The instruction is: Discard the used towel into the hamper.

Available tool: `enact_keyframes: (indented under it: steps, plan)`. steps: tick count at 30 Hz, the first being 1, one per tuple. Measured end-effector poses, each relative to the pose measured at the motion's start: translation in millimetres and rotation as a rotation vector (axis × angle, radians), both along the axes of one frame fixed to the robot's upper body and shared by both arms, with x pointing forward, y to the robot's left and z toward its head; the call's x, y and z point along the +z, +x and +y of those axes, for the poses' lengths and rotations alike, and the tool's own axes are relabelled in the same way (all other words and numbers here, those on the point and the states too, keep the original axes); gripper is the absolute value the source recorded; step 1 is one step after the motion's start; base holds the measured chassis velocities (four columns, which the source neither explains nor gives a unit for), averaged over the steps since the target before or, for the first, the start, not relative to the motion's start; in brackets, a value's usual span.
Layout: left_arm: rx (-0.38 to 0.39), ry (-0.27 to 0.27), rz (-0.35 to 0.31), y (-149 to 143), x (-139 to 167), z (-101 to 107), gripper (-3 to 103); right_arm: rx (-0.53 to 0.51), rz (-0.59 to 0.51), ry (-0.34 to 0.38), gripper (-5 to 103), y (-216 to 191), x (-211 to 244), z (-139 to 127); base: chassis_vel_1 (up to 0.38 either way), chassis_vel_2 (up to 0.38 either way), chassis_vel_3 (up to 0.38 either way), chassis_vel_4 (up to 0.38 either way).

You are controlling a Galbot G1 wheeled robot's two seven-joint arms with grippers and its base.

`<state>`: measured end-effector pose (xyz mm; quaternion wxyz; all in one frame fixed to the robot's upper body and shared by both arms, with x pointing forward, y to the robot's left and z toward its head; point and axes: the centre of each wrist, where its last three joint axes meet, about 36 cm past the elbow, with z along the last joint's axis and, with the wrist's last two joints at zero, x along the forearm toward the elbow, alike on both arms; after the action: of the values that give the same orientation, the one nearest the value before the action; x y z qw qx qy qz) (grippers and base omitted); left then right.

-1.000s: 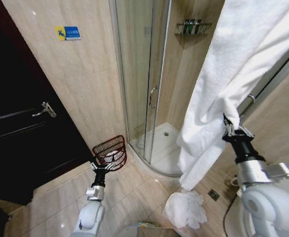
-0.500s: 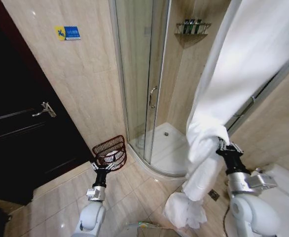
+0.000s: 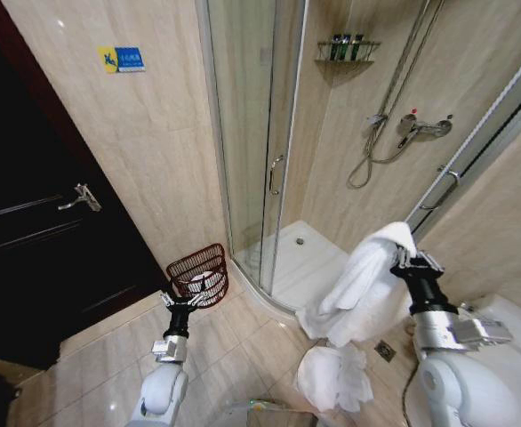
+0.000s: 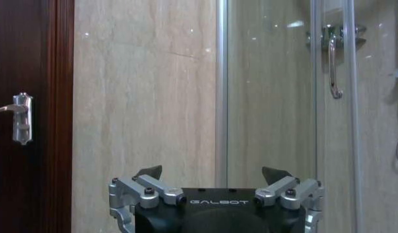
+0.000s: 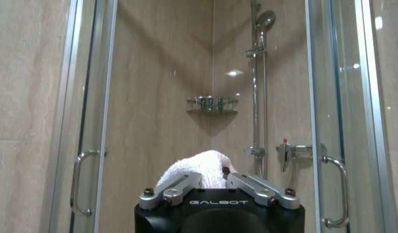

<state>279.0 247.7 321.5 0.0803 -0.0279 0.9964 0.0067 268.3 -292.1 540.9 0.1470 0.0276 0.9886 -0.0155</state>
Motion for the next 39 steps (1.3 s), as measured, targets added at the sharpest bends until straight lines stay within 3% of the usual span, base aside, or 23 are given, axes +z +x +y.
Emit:
enact_keyframes:
  steps: [6,12,23,31,34,39]
  plan:
    - [-0.007,-0.005,-0.007,0.1,9.1,-2.4,100,0.016,-0.032,-0.012,3,-0.4,21.0,-2.8,0.0,0.0,0.0,0.0]
    - [-0.03,-0.011,-0.024,3.4,23.2,-8.2,100,0.082,-0.04,0.044,3,10.9,59.2,-19.7,0.0,0.0,0.0,0.0]
    - [-0.051,-0.017,-0.04,9.4,44.0,-10.7,100,0.091,0.043,0.042,3,5.3,54.4,-24.1,0.0,0.0,0.0,0.0]
    - [-0.031,-0.005,0.018,0.2,56.5,6.8,100,0.1,0.083,0.033,3,3.6,48.4,-21.4,0.0,0.0,0.0,0.0]
    - [-0.048,0.012,0.074,-7.4,78.2,23.7,100,0.083,0.116,0.037,3,0.6,42.8,-20.5,0.0,0.0,0.0,0.0]
    - [-0.084,0.021,0.071,-2.4,106.5,43.6,100,0.054,0.143,0.027,3,-6.5,33.5,-20.8,0.0,0.0,0.0,0.0]
